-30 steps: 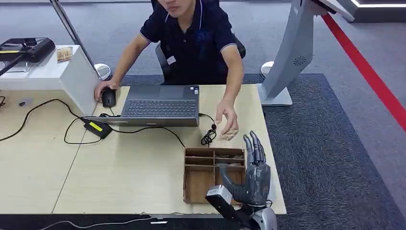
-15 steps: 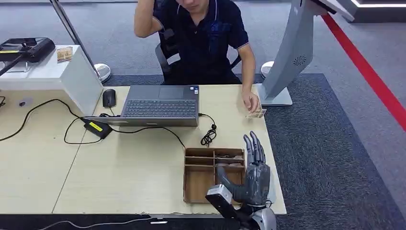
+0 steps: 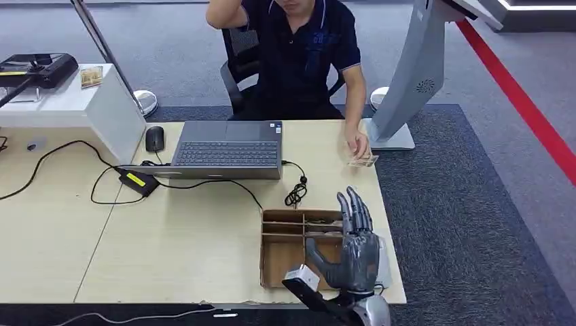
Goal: Pass the card to the sensor for recognition and then transmit it.
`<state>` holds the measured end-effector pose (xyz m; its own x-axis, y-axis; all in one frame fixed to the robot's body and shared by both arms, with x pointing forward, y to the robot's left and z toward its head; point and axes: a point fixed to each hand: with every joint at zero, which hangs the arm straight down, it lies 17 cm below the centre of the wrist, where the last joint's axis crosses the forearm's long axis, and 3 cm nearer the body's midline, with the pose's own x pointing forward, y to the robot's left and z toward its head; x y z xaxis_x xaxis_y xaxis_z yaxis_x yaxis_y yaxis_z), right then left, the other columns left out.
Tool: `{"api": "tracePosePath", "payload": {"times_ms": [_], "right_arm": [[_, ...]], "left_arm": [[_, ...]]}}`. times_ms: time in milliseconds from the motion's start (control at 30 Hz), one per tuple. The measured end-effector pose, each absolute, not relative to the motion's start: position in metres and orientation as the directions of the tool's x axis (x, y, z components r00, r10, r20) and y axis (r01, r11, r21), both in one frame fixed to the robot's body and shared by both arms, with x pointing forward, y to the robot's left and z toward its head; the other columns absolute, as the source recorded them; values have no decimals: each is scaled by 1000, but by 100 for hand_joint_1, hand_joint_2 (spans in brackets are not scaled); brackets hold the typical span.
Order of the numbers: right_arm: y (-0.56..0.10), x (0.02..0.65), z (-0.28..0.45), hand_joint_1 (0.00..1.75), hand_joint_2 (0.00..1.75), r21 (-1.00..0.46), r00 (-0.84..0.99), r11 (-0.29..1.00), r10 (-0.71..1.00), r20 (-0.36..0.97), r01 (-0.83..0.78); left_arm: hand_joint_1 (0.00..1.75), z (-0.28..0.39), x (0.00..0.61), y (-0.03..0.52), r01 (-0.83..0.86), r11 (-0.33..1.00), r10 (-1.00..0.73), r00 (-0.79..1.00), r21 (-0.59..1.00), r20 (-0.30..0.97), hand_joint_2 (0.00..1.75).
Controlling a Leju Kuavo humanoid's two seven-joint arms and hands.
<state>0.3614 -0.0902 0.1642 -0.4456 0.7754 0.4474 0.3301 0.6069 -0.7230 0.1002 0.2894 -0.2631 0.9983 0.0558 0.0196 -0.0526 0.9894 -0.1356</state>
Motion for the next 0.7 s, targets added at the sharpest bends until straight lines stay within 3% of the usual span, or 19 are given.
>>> {"api": "tracePosePath", "payload": {"times_ms": [533,600,700], "right_arm": [[-92,361,155,0,175,-777,-412,530,826,384,339],[-92,361,154,12,175,-778,-412,529,827,382,339],[-92,361,154,44,175,-779,-412,528,827,382,338]], "left_arm": [[0,-263,99,289,-37,990,40,999,-136,20,0],[0,-263,99,289,-36,990,40,999,-136,20,0],[0,-263,99,289,-36,990,40,999,-136,20,0]]}}
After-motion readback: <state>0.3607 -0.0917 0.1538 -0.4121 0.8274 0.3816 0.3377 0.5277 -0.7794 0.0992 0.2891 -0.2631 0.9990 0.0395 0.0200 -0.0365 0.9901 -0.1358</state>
